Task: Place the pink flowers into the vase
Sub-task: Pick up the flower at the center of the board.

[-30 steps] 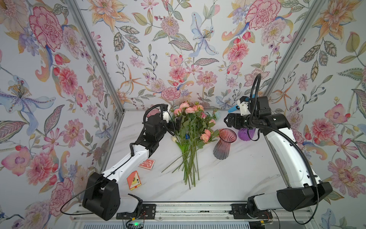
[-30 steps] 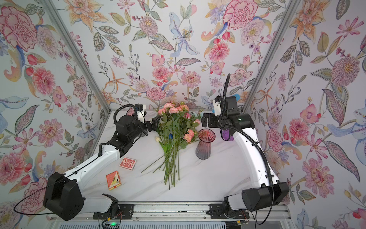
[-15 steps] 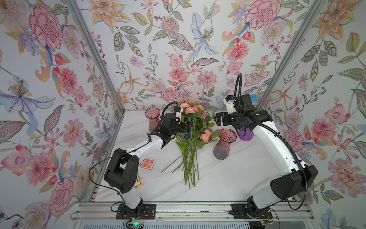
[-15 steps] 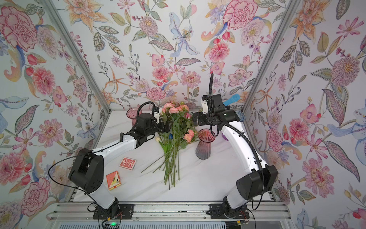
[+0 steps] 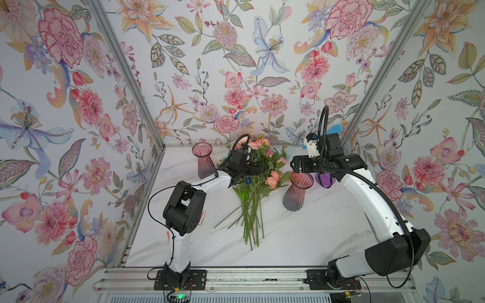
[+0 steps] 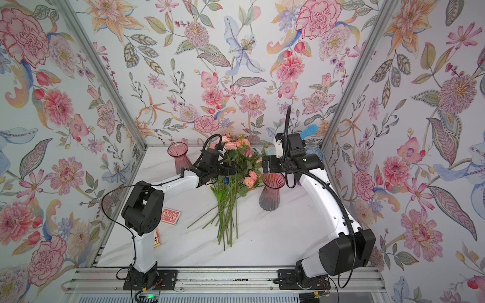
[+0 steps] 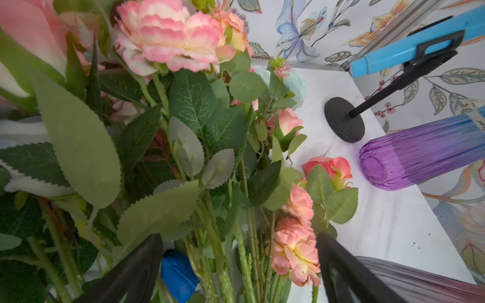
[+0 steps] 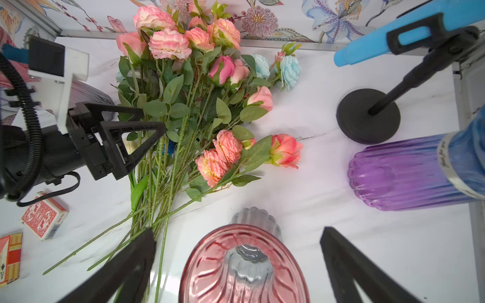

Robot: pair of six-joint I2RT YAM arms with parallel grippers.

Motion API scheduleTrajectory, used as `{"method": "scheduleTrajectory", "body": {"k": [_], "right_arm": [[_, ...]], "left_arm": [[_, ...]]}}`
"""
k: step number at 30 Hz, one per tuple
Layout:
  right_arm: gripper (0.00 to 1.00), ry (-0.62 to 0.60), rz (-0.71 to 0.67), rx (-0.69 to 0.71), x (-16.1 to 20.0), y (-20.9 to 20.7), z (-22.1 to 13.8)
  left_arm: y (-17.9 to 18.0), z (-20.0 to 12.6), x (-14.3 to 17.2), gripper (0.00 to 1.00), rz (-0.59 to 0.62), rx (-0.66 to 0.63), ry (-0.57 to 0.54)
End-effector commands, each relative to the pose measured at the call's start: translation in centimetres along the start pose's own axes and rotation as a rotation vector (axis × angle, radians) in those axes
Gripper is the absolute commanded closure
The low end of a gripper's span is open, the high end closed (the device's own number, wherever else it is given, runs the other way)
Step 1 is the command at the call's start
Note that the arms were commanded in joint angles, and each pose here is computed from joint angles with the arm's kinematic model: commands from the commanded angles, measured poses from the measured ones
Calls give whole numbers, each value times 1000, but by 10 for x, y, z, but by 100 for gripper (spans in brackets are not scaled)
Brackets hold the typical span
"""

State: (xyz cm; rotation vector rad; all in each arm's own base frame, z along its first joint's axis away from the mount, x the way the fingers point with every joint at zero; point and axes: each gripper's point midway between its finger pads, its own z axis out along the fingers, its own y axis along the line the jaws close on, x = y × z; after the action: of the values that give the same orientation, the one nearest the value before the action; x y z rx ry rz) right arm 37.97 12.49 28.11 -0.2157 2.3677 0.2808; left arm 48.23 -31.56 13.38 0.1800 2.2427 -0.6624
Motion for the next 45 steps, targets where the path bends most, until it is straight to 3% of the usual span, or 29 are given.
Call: {"method": "scheduleTrajectory", "body": {"k": [1,6,20,34,45], "right_arm": [[1,-43,3,-13,-4,-2,-10],[1,-48,10,-24,-3,-2,-10],[1,-52,19,-37,0,0,-9],[1,-77,15,-24,4,-3,-16],[1,-69,16,-31,6,-2,-14]], "left_arm": [[6,9,11,8,-66,-38,48],[11,13,15,9,-75,-69,77],[3,21,31,26,-74,-26,123],[-2,30,45,64,-51,-14,143],[-9,27,32,85,-23,6,119]]}}
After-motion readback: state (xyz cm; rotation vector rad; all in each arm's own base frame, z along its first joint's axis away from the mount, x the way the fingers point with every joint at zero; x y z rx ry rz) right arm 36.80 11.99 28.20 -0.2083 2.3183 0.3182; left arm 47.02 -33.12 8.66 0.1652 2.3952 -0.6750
